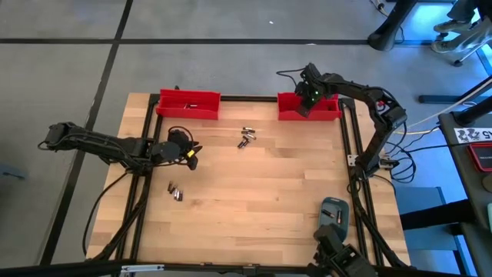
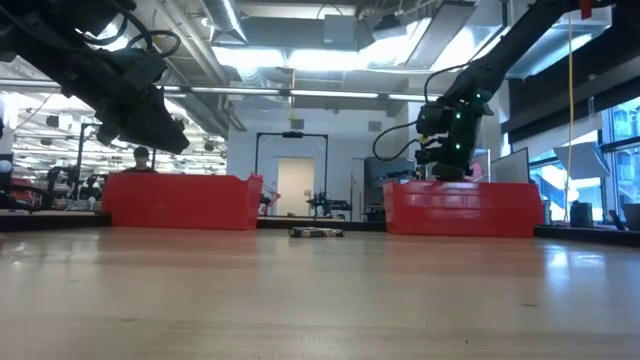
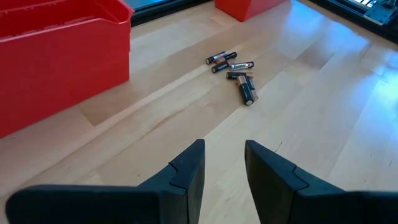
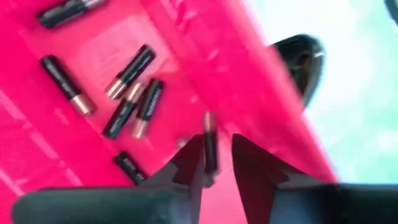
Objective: Sort batteries
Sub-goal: Put the small black battery into the right red bin, then put the small silver battery into the left red bin
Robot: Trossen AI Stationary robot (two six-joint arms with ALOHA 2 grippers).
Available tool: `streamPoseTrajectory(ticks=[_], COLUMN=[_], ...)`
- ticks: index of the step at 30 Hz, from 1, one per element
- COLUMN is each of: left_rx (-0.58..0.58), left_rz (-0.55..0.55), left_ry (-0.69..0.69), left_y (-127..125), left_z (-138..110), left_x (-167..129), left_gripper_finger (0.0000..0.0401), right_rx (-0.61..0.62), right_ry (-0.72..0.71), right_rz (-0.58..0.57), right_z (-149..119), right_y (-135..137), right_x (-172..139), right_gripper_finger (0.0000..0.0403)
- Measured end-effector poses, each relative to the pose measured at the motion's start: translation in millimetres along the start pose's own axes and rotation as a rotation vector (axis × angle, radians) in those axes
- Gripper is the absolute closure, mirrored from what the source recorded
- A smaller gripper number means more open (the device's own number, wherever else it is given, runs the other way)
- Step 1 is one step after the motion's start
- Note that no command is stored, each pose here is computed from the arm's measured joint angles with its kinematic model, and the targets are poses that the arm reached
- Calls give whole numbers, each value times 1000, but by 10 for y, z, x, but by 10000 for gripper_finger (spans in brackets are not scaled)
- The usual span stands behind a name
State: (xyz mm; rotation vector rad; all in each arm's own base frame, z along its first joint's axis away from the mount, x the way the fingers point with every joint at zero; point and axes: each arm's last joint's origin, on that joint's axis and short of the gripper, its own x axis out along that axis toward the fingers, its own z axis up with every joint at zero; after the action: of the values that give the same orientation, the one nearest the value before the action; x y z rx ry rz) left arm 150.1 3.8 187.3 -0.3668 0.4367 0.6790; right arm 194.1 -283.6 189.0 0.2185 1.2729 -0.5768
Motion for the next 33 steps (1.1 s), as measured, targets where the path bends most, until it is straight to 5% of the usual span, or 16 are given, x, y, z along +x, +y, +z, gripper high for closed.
streamPoseTrajectory(ticks=[10,17,21,24,27,33], left_rx=[0,-1,-8,-15,-15,7], left_rz=[0,0,0,0,0,0], left_ry=[0,0,0,0,0,0], left_y=[0,0,0,0,0,0], left_z=[0,0,0,0,0,0], left_x=[0,0,0,0,0,0], left_gripper_finger=[297,297,297,297,297,297], right_rx=[44,34,-54,-113,-178,-255], right_ry=[36,27,-51,-197,-335,-543], right_rz=[-15,7,54,195,360,389], right_z=[208,358,426,434,352,133], right_y=[-111,-31,235,529,961,1887], right_x=[-415,-772,-943,-1003,-942,-643], right_gripper_finger=[216,216,228,238,248,264])
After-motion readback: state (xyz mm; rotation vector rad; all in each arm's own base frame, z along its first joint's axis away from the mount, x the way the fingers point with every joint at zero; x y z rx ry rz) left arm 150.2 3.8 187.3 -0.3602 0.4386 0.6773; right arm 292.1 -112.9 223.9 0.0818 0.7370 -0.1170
